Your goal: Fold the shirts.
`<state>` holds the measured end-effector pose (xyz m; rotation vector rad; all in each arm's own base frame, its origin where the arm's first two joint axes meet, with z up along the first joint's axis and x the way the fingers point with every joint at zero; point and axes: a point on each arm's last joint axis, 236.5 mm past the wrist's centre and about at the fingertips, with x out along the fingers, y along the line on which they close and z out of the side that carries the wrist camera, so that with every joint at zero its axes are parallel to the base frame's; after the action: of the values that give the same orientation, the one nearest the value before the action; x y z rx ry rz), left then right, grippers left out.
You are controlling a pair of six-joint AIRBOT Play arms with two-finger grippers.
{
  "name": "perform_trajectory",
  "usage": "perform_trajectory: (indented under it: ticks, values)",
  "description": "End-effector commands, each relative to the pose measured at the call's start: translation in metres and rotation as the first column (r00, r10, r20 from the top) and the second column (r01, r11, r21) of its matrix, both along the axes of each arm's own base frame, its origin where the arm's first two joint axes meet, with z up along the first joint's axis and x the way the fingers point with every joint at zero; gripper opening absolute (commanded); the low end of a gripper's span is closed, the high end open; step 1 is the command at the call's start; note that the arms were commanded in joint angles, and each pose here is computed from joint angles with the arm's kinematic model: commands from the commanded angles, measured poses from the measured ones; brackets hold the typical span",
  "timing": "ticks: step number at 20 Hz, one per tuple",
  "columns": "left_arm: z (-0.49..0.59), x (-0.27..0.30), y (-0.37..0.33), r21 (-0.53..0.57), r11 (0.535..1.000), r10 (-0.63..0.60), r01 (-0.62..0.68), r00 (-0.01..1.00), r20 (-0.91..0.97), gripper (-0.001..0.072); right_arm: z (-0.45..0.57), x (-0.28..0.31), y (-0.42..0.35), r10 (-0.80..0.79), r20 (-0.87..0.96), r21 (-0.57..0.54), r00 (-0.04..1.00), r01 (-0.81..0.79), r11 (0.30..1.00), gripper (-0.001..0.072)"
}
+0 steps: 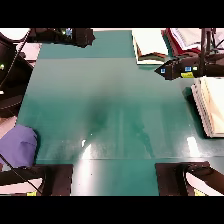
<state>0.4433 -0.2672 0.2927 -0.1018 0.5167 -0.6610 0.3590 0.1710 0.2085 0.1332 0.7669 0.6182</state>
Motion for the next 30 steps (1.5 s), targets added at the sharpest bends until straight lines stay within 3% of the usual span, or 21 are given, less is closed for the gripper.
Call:
perform_trajectory:
  ticks: [1,15,18,22,24,26,27,28,30]
  values:
    - [0.0,0.0,0.0,-0.001,1.0,0.0,0.0,1.0,0.001,0.0026,0.003,0.001,0.0,-0.006,0.013,0.004,1.0,0.006,1.0,0.002]
    - [0.015,0.009,0.005,-0.043,0.999,0.033,-0.031,0.998,0.047,0.0025,0.002,0.0,0.0,0.0,0.006,0.002,1.0,0.0,1.0,0.002]
    - [-0.002,-0.012,0.047,0.078,0.996,0.058,-0.054,0.997,-0.052,0.0025,0.002,0.0,0.0,-0.001,0.006,0.001,1.0,0.001,1.0,0.002]
    - [-0.053,-0.056,0.135,0.249,0.956,0.215,-0.158,0.951,-0.223,0.0025,0.002,0.0,0.0,-0.002,0.007,0.001,1.0,0.002,1.0,0.002]
    - [-0.092,-0.084,0.176,0.334,0.918,0.316,-0.213,0.901,-0.297,0.0025,0.002,0.0,0.0,-0.001,0.007,0.002,1.0,0.001,1.0,0.002]
    - [-0.139,-0.115,0.22,0.463,0.848,0.449,-0.257,0.812,-0.372,0.0046,0.002,0.0,0.0,-0.002,0.008,0.002,1.0,0.002,1.0,0.002]
    - [-0.162,-0.132,0.241,0.533,0.807,0.507,-0.254,0.761,-0.404,0.0385,0.002,0.001,0.0,-0.003,0.01,0.002,1.0,0.003,1.0,0.002]
    - [-0.183,-0.144,0.26,0.592,0.762,0.571,-0.262,0.703,-0.424,0.0673,0.003,0.002,0.0,-0.006,0.013,0.004,1.0,0.006,1.0,0.002]
    - [-0.221,-0.165,0.292,0.692,0.68,0.661,-0.243,0.611,-0.436,0.0658,0.002,0.001,0.0,-0.005,0.013,0.003,1.0,0.005,1.0,0.002]
